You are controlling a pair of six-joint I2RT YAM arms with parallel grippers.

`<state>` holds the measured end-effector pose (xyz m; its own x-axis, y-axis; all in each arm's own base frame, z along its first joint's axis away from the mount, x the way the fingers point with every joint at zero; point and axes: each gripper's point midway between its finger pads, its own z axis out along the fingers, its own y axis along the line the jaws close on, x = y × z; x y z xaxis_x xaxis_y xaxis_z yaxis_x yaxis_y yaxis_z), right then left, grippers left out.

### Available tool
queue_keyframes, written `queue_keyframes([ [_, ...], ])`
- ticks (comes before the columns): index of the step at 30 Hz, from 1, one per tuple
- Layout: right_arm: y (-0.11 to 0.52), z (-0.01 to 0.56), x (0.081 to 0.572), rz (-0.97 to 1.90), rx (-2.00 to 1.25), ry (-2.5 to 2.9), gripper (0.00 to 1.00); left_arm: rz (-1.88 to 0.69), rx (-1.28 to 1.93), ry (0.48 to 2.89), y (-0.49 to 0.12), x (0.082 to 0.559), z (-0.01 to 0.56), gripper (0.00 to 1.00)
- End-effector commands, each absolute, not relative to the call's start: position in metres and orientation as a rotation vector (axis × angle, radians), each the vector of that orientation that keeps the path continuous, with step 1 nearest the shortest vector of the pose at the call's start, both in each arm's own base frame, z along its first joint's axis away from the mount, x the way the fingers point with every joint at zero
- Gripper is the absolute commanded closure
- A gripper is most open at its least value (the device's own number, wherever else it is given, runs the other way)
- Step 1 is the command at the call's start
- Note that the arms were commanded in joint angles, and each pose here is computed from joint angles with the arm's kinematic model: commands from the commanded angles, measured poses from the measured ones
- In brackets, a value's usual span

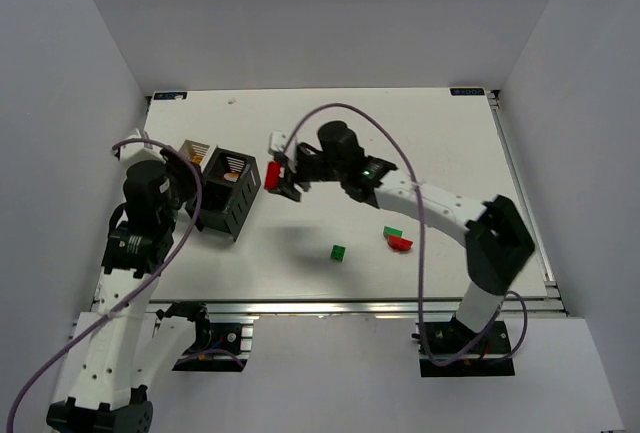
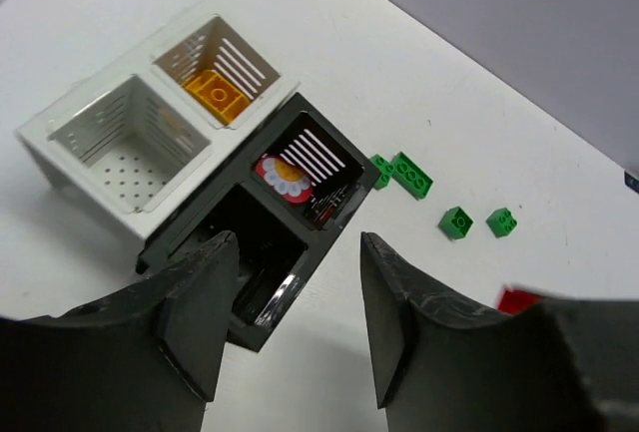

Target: Sort the legos into containers by color

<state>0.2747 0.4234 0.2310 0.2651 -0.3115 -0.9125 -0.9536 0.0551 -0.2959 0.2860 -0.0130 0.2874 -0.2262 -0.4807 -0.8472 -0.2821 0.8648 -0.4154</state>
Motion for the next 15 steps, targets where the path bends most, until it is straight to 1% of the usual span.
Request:
queue_keyframes([
  [1,0.479,0.271,0.306,0.792,-1.238,1.287,1.0,-0.109,-0.667,1.843,0.007,0.26,0.275,0.38],
  [2,0.492,0.274,0.305,0.836,-1.2,1.318,1.0,-0.101,-0.673,1.836,0.009,0.256,0.278,0.38],
  [5,0.528,0.275,0.33,0.857,-1.086,1.386,1.0,-0.065,-0.69,1.832,0.017,0.242,0.282,0.37],
  [6,0.537,0.253,0.342,0.836,-1.07,1.436,1.0,-0.059,-0.693,1.843,0.017,0.238,0.28,0.37],
  [7,0.546,0.27,0.348,0.833,-1.043,1.4,1.0,-0.062,-0.697,1.836,0.018,0.234,0.282,0.37],
  [8,0.55,0.27,0.354,0.82,-1.031,1.393,1.0,-0.06,-0.707,1.845,0.019,0.23,0.279,0.37],
  [9,0.556,0.256,0.359,0.811,-1.037,1.403,1.0,-0.06,-0.712,1.846,0.019,0.228,0.278,0.36],
  [11,0.564,0.262,0.366,0.802,-1.02,1.363,1.0,-0.065,-0.726,1.846,0.02,0.222,0.275,0.36],
  [12,0.569,0.252,0.369,0.789,-1.034,1.361,1.0,-0.065,-0.73,1.846,0.02,0.22,0.274,0.36],
  [14,0.575,0.257,0.374,0.783,-1.023,1.333,0.99,-0.065,-0.736,1.851,0.02,0.217,0.27,0.36],
  [15,0.578,0.248,0.377,0.776,-1.031,1.336,0.98,-0.061,-0.736,1.858,0.02,0.216,0.268,0.36],
])
